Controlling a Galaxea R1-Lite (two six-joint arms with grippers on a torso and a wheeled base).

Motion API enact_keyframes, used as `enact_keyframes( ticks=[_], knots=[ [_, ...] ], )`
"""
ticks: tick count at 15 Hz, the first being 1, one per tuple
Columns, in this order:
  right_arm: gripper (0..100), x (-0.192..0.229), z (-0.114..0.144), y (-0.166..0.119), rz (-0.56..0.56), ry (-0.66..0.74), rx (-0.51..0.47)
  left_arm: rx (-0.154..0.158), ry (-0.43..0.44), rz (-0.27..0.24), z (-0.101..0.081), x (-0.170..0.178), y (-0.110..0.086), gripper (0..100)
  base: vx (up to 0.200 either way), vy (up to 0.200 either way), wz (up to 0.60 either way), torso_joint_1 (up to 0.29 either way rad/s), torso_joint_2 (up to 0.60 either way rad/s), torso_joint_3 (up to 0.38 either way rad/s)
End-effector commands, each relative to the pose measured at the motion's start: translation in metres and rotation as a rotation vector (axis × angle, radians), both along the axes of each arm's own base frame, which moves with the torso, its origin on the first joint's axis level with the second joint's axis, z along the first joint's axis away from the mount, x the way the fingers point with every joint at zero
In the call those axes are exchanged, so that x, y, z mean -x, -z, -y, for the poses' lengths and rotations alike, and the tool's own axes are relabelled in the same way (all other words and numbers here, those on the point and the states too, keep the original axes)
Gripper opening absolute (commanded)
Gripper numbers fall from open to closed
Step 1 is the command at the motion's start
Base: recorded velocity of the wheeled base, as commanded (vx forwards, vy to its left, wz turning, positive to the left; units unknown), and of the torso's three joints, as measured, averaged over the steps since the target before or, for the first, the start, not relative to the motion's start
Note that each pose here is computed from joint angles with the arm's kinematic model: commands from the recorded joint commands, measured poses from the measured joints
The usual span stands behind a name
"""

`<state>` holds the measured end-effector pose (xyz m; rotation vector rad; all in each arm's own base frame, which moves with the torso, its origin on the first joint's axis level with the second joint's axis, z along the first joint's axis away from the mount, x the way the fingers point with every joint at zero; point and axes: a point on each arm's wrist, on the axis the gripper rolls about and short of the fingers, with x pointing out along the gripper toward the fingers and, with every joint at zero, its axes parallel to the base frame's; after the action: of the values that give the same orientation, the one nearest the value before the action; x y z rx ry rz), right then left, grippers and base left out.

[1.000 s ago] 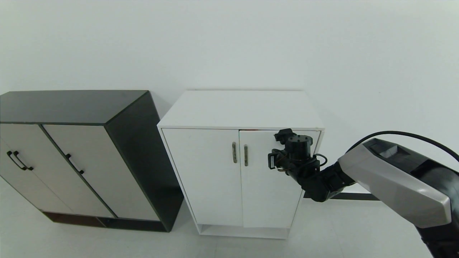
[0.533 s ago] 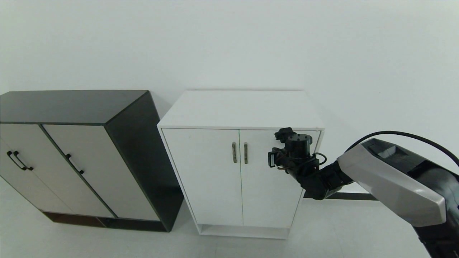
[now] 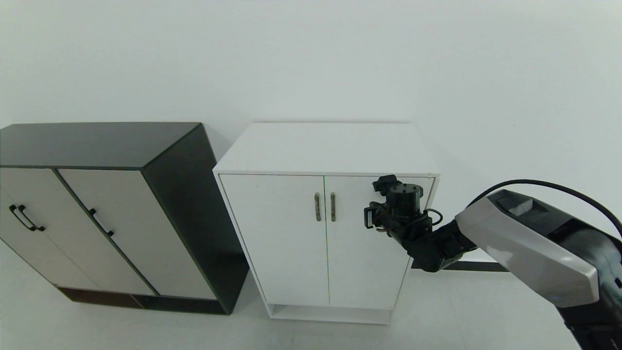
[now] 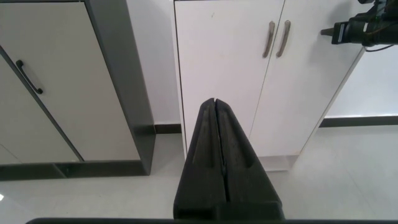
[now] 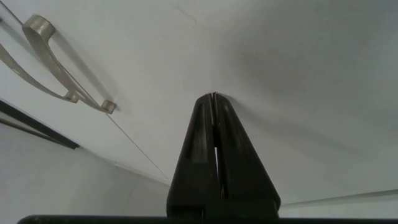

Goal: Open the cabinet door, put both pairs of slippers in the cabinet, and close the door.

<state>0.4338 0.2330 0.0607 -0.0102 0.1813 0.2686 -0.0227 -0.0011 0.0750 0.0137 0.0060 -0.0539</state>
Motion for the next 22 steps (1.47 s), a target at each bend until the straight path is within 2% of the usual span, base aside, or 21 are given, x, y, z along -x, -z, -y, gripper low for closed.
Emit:
enact_keyframes(
  ticks=[1, 4, 10, 13, 16, 17, 19, 22],
  knots=[
    [0, 0.001, 0.0, 0.001, -0.003, -0.002, 0.002, 0.0, 0.001, 0.0, 0.0, 0.0, 0.0, 0, 0.0, 0.0, 0.0, 0.0, 0.0, 0.0],
    [0, 0.014, 0.003, -0.006, -0.01, -0.003, 0.007, 0.0, 0.0, 0.0, 0.0, 0.0, 0.0, 0, 0.0, 0.0, 0.0, 0.0, 0.0, 0.0],
    [0, 0.059, 0.028, -0.032, -0.005, 0.001, 0.0, 0.0, -0.002, 0.0, 0.0, 0.0, 0.0, 0, 0.0, 0.0, 0.0, 0.0, 0.0, 0.0],
    [0, 0.1, 0.053, -0.045, -0.009, 0.045, 0.009, 0.0, -0.002, 0.0, 0.0, 0.0, 0.0, 0, 0.0, 0.0, 0.0, 0.0, 0.0, 0.0],
    [0, 0.149, 0.093, -0.054, -0.044, 0.135, 0.031, 0.0, -0.002, 0.0, 0.0, 0.0, 0.0, 0, 0.0, 0.0, 0.0, 0.0, 0.0, 0.0],
    [0, 0.157, 0.098, -0.055, -0.044, 0.15, 0.034, 0.0, -0.002, 0.0, 0.0, 0.0, 0.0, 0, 0.0, 0.0, 0.0, 0.0, 0.0, 0.0],
    [0, 0.196, 0.13, -0.058, -0.039, 0.234, 0.043, 0.0, -0.002, 0.0, 0.0, 0.0, 0.0, 0, 0.0, 0.0, 0.0, 0.0, 0.0, 0.0],
    [0, 0.244, 0.161, -0.066, -0.02, 0.277, 0.04, -0.002, -0.002, 0.0, 0.0, 0.0, 0.0, 0, 0.0, 0.0, 0.0, 0.0, 0.0, 0.0]
  ],
)
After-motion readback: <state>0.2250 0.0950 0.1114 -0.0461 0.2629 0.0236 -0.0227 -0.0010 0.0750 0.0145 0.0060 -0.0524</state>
